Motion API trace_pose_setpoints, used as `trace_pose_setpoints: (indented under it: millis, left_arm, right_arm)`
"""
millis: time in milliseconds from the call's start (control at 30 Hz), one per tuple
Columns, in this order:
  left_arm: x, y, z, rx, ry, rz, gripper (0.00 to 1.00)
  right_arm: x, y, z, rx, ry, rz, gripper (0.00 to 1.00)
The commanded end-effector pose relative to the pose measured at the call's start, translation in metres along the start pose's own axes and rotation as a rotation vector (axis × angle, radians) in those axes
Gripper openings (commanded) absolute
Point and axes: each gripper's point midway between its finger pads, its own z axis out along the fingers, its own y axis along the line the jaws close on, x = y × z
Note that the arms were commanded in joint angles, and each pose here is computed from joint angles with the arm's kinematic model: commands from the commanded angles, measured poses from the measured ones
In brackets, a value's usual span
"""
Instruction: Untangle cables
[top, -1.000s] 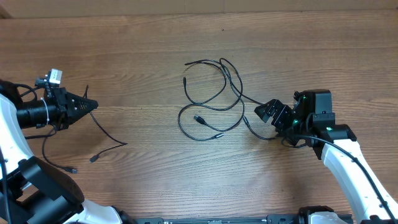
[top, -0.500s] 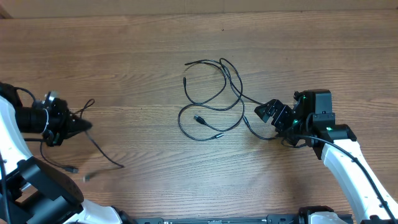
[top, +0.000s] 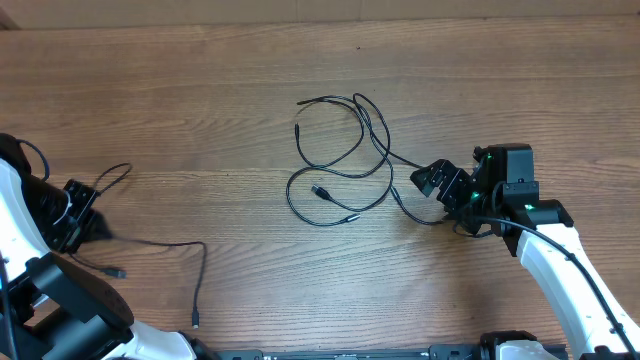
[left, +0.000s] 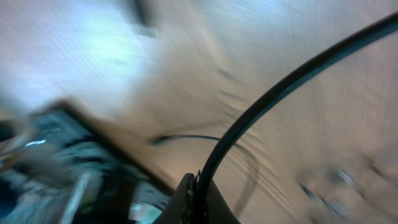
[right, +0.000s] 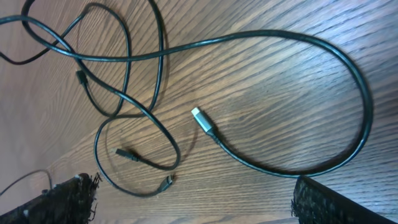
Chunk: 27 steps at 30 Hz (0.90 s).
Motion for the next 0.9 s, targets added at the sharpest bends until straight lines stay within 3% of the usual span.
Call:
trace_pose_setpoints:
  millis: [0, 200, 467, 733, 867]
  left_arm:
    - [-0.027, 0.054, -0.01, -0.301, -0.19, -0.205, 0.04]
    - [-0.052, 0.09, -0.04, -0.555, -0.436, -0.309, 0.04]
    - [-0.086, 0.085, -0.077, -0.684, -0.75, -0.316, 0.04]
    - [-0.115, 0.028, -0.124, -0.9, -0.968, 0.087, 0.04]
    - [-0.117, 0.006, -0.15, -1.021, -1.057, 0.174, 0.04]
  right_arm:
    - [-0.01, 0.002, -0.002, 0.017, -0.041, -0.011, 1.0]
    - [-0.01, 0.001, -0.002, 0.019, -0.041, -0.01, 1.0]
    - [-0.01, 0.001, -0.002, 0.019, -0.041, -0.01, 1.0]
    - [-0.01, 0.001, -0.002, 0.02, -0.041, -0.01, 1.0]
    - [-0.01, 0.001, -0.002, 0.02, -0.041, -0.01, 1.0]
